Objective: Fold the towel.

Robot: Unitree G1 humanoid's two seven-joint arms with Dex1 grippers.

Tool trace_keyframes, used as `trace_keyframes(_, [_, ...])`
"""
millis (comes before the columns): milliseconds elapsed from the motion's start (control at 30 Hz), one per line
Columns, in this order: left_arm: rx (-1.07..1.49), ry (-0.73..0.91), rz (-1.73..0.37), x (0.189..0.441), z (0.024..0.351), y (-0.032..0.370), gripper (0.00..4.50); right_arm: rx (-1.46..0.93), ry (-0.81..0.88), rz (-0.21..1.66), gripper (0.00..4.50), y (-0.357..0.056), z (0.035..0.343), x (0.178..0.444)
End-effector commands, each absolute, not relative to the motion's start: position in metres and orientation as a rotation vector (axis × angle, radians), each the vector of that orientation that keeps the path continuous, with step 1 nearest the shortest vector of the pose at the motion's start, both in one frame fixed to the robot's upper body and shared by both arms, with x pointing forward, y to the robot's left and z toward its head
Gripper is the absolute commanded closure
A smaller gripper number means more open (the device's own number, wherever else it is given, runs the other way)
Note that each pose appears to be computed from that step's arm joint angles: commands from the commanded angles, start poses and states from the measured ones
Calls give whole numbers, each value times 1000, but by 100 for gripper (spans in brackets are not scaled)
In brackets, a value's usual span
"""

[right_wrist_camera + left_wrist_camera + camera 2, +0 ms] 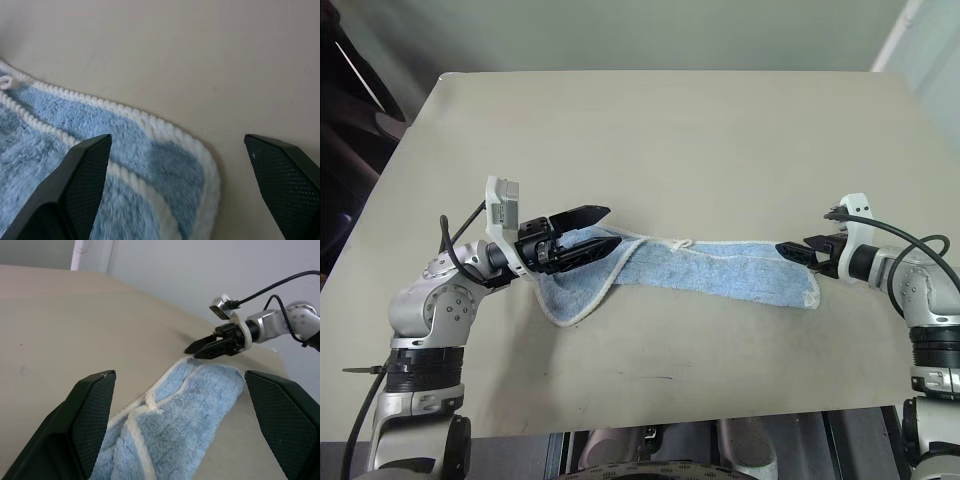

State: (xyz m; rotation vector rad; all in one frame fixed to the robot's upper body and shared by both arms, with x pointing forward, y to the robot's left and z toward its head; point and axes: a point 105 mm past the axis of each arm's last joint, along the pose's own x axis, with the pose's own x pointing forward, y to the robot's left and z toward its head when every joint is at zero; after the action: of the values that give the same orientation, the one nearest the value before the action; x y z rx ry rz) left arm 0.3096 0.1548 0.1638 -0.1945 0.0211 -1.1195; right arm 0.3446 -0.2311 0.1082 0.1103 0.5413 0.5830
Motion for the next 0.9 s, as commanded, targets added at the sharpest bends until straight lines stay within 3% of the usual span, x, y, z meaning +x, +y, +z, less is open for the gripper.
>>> trace_keyframes(33, [-175, -15, -1142, 303, 173, 152, 4, 108, 530, 614, 0, -228, 112, 351])
trace_keyframes(467, [-186, -13, -1140, 298, 169, 151, 4, 169, 648, 714, 0, -238, 108, 331])
trace_keyframes(900, [-194, -5, -1141, 297, 164, 155, 4, 268, 646, 827, 0, -212, 113, 325])
